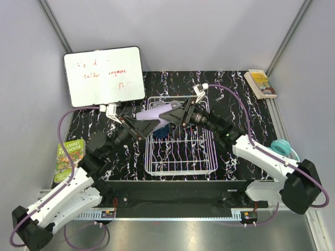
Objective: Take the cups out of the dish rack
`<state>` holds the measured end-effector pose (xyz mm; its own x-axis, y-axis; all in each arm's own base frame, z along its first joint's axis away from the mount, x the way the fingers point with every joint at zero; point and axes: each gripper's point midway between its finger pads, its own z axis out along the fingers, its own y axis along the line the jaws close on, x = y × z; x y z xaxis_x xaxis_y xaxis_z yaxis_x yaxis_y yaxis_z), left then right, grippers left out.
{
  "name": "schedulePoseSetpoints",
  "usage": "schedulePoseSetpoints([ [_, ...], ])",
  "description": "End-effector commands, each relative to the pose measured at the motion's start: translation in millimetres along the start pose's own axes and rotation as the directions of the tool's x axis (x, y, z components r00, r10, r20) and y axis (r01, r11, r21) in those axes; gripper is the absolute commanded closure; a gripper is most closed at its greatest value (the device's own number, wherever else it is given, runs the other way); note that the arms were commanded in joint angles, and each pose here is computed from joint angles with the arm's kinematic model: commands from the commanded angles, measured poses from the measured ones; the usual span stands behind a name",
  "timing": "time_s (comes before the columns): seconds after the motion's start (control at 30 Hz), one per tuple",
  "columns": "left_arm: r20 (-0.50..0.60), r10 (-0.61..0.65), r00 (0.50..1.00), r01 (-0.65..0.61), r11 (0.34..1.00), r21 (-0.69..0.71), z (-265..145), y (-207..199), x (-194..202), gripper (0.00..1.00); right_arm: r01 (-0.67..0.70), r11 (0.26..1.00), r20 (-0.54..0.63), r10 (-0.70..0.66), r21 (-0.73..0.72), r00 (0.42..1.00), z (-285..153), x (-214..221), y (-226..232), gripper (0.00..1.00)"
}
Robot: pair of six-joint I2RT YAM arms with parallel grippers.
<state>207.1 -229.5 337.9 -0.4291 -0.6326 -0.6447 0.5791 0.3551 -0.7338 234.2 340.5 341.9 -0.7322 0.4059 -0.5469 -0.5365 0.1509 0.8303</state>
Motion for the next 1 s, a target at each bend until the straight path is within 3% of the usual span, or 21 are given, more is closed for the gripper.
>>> schedulePoseSetpoints([
  [0.0, 0.014, -0.009, 1.000, 0.007, 0.992, 0.124, 5, -26, -7, 0.32, -0.011, 0.994, -0.037, 0.007, -0.109, 0.999, 4, 6, 23, 1.00],
  [0.03, 0.017, -0.009, 1.000, 0.006, 0.991, 0.135, 5, -28, -8, 0.42, -0.011, 0.994, -0.041, 0.006, -0.113, 0.999, 4, 7, 23, 1.00],
  [0.1, 0.001, -0.014, 1.000, 0.013, 0.990, 0.141, 6, -28, -4, 0.51, -0.019, 0.993, -0.061, 0.012, -0.112, 0.998, 7, 12, 21, 1.00],
  [0.2, -0.017, -0.012, 1.000, 0.014, 0.990, 0.138, 8, -25, 0, 0.75, -0.026, 0.994, -0.075, 0.017, -0.110, 0.997, 9, 15, 19, 1.00],
  [0.23, -0.026, -0.014, 1.000, 0.017, 0.992, 0.127, 8, -24, 1, 1.00, -0.026, 0.994, -0.075, 0.018, -0.106, 0.997, 8, 16, 17, 1.00],
  [0.33, -0.028, -0.009, 1.000, 0.012, 0.995, 0.104, 8, -20, 2, 1.00, -0.010, 0.998, -0.065, 0.005, -0.070, 0.998, 6, 14, 13, 1.00],
  [0.43, -0.034, -0.004, 0.999, 0.006, 0.999, 0.053, 6, -12, 2, 1.00, 0.032, 0.999, -0.053, -0.032, -0.016, 0.998, 0, 10, 11, 0.71],
  [0.47, -0.026, 0.010, 1.000, -0.009, 0.999, 0.045, 5, -14, -3, 1.00, 0.070, 0.998, -0.015, -0.070, 0.001, 0.997, -3, 1, 15, 0.49],
  [0.53, -0.049, 0.017, 0.999, -0.018, 0.999, -0.033, 3, -1, 1, 1.00, 0.084, 0.994, -0.012, -0.083, 0.076, 0.996, -11, -1, 6, 0.30],
  [0.57, -0.041, 0.038, 0.998, -0.040, 0.998, -0.040, 2, -5, -6, 1.00, 0.131, 0.985, 0.046, -0.137, 0.110, 0.989, -17, -16, 12, 0.16],
  [0.67, -0.051, 0.079, 0.996, -0.085, 0.988, -0.131, -5, 3, -14, 1.00, 0.193, 0.950, 0.119, -0.227, 0.245, 0.967, -37, -39, 8, 0.01],
  [0.87, -0.078, 0.226, 0.971, -0.238, 0.884, -0.401, -34, 40, -37, 1.00, 0.250, 0.855, 0.194, -0.369, 0.455, 0.909, -80, -71, 0, 0.00],
  [0.9, -0.101, 0.245, 0.964, -0.264, 0.848, -0.460, -43, 42, -46, 1.00, 0.250, 0.838, 0.188, -0.379, 0.486, 0.906, -84, -72, -5, 0.00],
  [0.97, -0.162, 0.308, 0.938, -0.340, 0.714, -0.612, -51, 71, -60, 1.00, 0.239, 0.776, 0.160, -0.398, 0.583, 0.903, -93, -77, -21, 0.00],
])
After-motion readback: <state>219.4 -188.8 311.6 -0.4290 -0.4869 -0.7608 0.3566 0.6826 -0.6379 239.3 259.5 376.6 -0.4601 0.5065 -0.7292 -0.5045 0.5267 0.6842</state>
